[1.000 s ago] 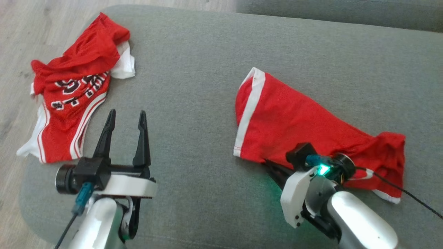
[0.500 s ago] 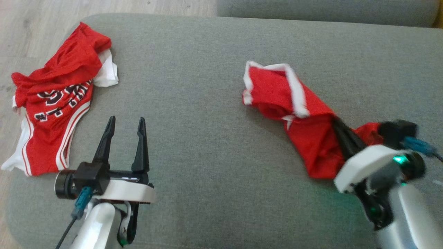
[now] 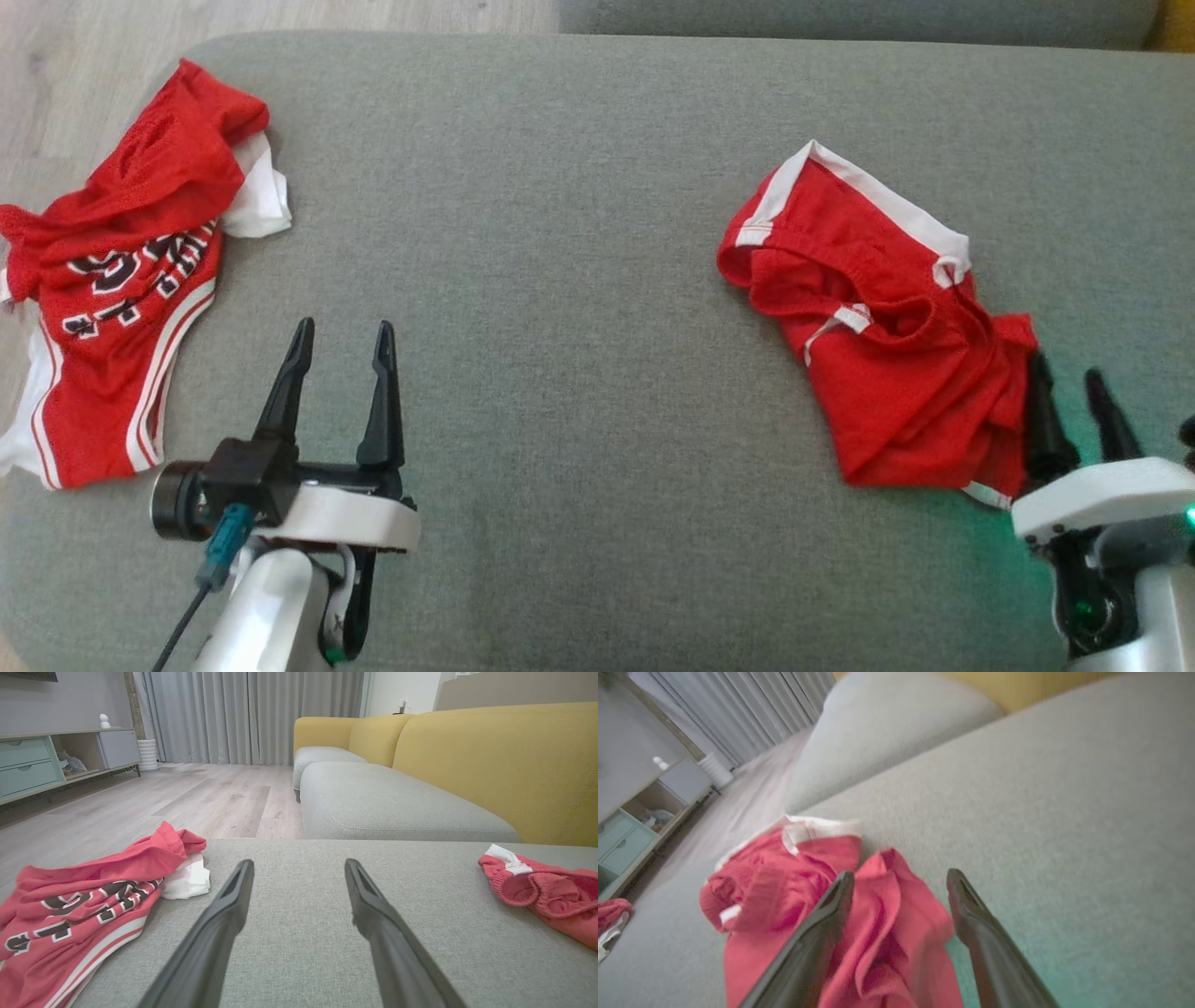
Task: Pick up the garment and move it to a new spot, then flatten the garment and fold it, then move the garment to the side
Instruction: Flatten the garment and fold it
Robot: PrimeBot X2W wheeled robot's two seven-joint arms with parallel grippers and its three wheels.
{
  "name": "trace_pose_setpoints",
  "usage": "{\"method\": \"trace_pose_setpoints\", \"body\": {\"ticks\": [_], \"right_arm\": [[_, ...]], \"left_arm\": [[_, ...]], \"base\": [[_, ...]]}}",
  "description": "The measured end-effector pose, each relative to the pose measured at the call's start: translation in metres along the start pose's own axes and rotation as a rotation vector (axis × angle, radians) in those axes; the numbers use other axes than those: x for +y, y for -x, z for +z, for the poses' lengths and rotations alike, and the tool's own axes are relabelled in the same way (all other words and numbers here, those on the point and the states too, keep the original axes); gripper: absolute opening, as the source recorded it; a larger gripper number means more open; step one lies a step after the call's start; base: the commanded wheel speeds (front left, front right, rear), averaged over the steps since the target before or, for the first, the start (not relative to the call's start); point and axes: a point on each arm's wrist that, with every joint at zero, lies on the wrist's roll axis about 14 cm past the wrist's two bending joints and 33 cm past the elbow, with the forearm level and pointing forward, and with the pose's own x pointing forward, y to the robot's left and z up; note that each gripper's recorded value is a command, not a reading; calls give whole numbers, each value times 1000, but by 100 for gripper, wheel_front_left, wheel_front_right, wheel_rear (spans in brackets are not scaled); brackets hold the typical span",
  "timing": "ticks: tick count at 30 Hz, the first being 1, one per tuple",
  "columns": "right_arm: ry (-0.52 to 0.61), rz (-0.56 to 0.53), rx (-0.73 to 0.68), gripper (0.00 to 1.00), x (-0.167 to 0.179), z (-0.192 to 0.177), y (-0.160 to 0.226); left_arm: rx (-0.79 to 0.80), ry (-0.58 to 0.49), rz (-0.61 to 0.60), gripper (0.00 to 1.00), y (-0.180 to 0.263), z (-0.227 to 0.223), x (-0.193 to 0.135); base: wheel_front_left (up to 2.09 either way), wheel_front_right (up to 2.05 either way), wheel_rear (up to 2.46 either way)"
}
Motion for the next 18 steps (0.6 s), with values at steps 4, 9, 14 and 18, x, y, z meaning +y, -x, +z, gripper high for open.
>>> {"method": "trace_pose_setpoints", "body": {"ticks": [4, 9, 14, 18], "right_arm": [[100, 18, -170, 100, 8, 36, 4], [308, 89, -299, 100, 38, 71, 13], [388, 128, -326, 100, 55, 78, 30], [394, 110, -254, 100, 47, 57, 46]], "left_arm": [[-4, 1, 1, 100, -2, 1, 0], [-11, 1, -5, 100, -2, 4, -2], [-7, -3, -7, 100, 5, 3, -3], [9, -12, -2, 100, 10, -2, -1]], "base": [[0, 0, 0], [0, 0, 0], [0, 0, 0], [0, 0, 0]]}}
